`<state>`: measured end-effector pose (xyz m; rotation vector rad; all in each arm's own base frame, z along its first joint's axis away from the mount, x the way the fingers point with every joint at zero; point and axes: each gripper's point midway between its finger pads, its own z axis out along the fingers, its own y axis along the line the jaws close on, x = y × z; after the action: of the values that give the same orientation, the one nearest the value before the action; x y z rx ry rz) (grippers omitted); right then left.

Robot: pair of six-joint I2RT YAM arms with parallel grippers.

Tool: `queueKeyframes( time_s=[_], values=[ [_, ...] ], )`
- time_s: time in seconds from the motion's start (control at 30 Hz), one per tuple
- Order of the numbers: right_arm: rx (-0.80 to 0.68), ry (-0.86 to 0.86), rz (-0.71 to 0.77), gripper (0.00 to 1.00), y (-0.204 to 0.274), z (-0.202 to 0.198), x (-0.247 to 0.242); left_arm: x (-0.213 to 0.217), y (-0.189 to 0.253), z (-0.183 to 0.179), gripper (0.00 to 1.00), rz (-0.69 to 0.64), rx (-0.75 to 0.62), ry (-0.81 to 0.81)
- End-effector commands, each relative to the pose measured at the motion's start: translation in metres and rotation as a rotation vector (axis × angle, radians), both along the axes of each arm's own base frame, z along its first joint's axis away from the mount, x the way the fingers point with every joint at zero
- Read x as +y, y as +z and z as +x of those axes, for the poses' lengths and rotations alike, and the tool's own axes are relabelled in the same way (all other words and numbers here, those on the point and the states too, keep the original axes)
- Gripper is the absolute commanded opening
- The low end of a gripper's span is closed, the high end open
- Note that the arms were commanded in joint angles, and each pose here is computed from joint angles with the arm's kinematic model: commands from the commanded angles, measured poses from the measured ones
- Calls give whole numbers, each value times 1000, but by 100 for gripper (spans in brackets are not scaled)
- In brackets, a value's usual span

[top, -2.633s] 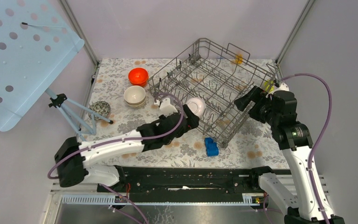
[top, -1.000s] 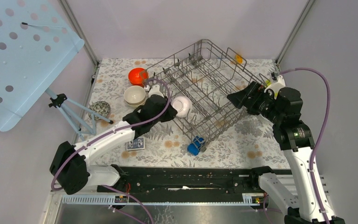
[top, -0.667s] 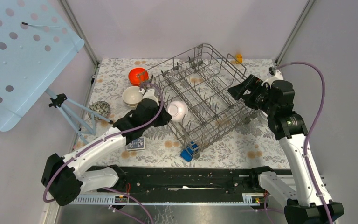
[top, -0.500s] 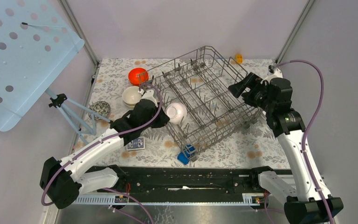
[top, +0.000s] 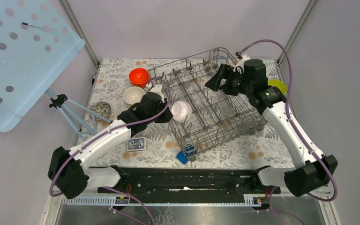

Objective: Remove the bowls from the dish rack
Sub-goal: Adjust the dish rack at the center of the board.

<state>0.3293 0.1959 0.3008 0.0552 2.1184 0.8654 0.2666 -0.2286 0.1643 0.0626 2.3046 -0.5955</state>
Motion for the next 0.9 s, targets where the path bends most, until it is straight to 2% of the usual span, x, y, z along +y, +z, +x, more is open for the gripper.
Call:
queueKeyframes(
  time_s=[0.0,0.17,0.47,0.7,0.87],
  values=[
    [-17,109,-53,89,9,4,25,-14,-5,10,0,121,-50,-163],
    [56,147,-92,89,-8,18,40,-5,-15,25,0,208,-54,-109],
    [147,206,-116,89,-50,20,60,14,-17,36,0,272,-57,6],
    [181,201,-112,89,-65,22,66,45,-7,43,0,292,-78,151],
    [200,230,-116,88,-72,22,82,55,-6,42,0,283,-79,175]
  ],
)
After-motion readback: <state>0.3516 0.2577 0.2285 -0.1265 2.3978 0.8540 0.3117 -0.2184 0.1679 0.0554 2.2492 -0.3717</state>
